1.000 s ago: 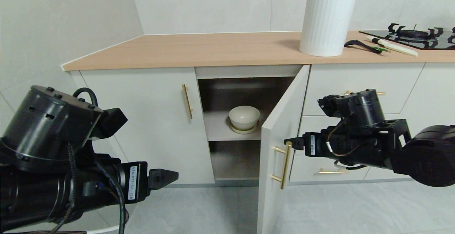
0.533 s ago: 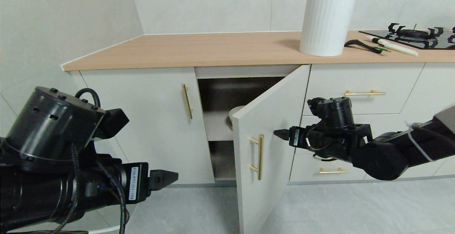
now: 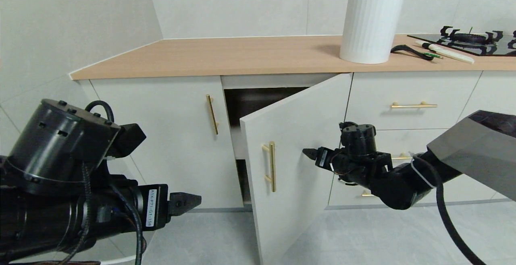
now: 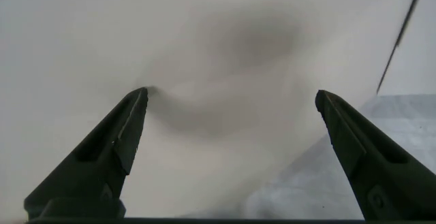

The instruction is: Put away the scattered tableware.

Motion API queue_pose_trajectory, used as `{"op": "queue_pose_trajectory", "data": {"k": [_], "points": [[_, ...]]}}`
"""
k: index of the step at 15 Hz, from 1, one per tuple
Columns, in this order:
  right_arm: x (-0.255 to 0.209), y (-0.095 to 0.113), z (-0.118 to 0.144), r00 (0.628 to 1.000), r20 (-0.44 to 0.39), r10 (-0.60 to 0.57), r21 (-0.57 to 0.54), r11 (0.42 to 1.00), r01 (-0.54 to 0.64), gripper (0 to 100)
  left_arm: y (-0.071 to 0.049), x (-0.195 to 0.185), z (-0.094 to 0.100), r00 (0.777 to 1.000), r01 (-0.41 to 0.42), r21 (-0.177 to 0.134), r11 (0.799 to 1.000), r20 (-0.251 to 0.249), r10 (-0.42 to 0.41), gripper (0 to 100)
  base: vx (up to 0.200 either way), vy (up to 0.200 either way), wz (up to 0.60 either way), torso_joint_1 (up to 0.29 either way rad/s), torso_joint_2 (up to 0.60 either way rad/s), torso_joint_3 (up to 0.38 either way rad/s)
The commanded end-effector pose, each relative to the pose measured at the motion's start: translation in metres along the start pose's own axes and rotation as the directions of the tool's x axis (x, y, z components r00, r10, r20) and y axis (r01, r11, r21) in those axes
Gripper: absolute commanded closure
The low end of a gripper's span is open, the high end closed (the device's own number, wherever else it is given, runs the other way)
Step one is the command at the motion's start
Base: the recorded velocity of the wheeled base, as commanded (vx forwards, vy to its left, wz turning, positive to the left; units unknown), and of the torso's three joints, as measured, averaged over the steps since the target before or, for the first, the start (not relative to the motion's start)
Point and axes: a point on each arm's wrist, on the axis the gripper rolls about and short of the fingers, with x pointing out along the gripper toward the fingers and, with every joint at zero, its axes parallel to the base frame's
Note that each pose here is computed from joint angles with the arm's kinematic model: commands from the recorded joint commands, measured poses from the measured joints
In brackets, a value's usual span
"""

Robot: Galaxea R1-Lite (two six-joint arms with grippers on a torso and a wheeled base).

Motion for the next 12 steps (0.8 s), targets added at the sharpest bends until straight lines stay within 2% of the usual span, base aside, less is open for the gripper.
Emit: {"op": "queue_pose_trajectory", "data": {"k": [1,6,12], "points": [[0.019,-0.005,-0.008,1.0,0.008,-0.029,0.033,0.999,0.029,0,0.0,0.001,0.0,1.0,-0.001,0.0,1.0,-0.002,0.001,0,0.0,0.0,0.0,0.0,0.0,0.0],[0.045,-0.007,-0.004,0.993,0.082,-0.08,0.104,0.992,0.071,0,0.0,0.001,-0.001,1.0,-0.002,0.001,1.0,-0.005,0.002,0,0.0,0.0,0.0,0.0,0.0,0.0],[0.065,-0.018,0.001,0.984,0.132,-0.118,0.167,0.981,0.096,0,0.0,0.001,-0.001,1.0,-0.002,0.0,1.0,-0.003,0.002,0,0.0,0.0,0.0,0.0,0.0,0.0]]}}
